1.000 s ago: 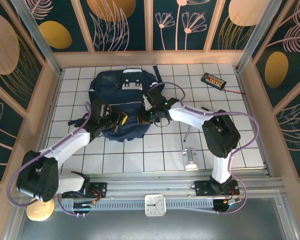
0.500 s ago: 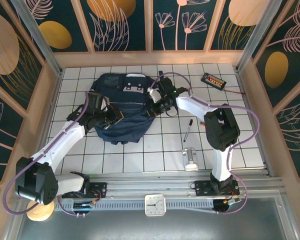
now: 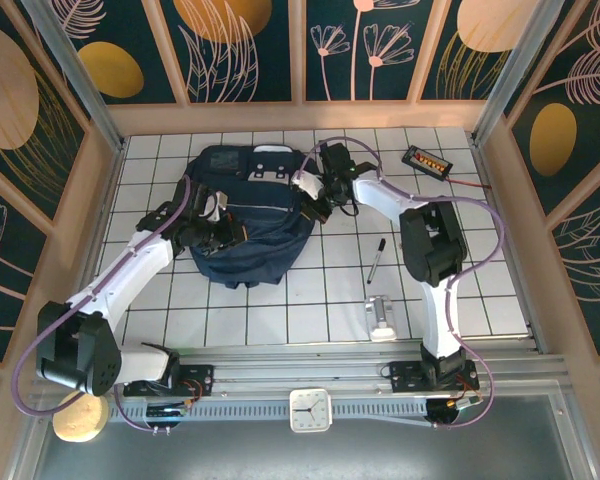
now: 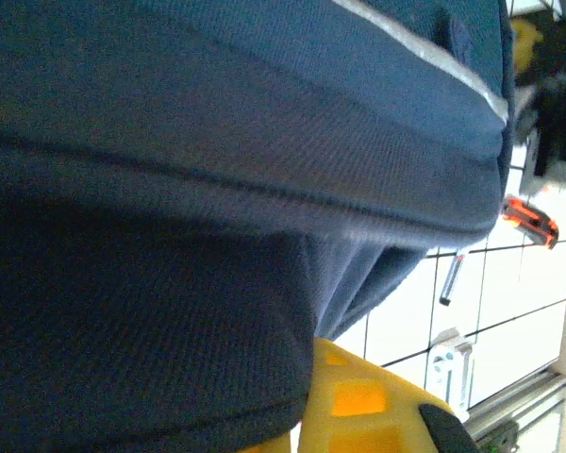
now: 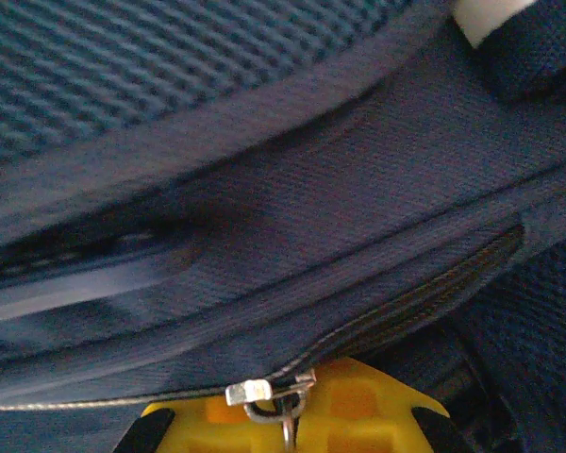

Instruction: Pack the student bag

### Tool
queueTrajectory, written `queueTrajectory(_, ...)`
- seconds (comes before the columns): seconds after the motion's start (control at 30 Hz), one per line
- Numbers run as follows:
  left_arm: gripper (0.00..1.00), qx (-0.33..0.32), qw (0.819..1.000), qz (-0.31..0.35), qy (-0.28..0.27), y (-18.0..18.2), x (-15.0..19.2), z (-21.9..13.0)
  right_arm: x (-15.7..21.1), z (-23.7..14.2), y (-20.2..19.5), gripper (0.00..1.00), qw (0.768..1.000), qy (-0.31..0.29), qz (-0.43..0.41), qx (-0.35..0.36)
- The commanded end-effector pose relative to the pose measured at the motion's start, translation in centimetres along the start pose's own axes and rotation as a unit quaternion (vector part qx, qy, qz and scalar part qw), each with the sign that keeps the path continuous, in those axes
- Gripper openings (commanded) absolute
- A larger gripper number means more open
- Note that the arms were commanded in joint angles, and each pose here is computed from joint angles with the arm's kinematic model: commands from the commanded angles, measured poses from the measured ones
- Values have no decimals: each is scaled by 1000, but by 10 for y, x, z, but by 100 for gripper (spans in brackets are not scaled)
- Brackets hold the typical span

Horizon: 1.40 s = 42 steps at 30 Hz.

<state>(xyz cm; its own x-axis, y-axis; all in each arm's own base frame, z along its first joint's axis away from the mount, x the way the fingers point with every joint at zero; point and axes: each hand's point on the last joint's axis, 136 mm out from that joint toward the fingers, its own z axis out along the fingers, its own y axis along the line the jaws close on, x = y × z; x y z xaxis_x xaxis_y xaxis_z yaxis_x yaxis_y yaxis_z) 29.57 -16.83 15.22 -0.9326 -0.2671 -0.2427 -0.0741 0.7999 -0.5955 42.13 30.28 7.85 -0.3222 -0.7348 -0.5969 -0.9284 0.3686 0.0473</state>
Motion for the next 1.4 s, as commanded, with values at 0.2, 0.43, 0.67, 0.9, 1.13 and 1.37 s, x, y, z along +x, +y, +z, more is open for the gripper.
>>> queueTrajectory(0.2, 0, -92, 991, -12, 99, 53, 55, -10, 25, -33, -141, 0, 974, 44, -4, 221)
queueTrajectory(0.43, 1, -66, 995, -25, 63, 38, 37, -11, 8, -31, -110, 0, 988, 1, 20, 155)
queueTrajectory(0.67, 66, 27, 997, -26, -66, -32, -32, -49, 11, -8, -32, 0, 995, 12, -4, 97)
queueTrajectory(0.9, 91, -115, 964, 209, -121, -53, -82, -65, 0, -10, 25, 0, 998, -24, 12, 57)
queueTrajectory(1.13, 99, -157, 913, 366, -94, -61, -89, -22, -13, -15, 70, 1, 999, -49, 14, 12)
queueTrajectory(1.37, 99, -176, 910, 364, -94, -46, -88, -12, -16, -53, 84, 87, 993, -103, 64, -12)
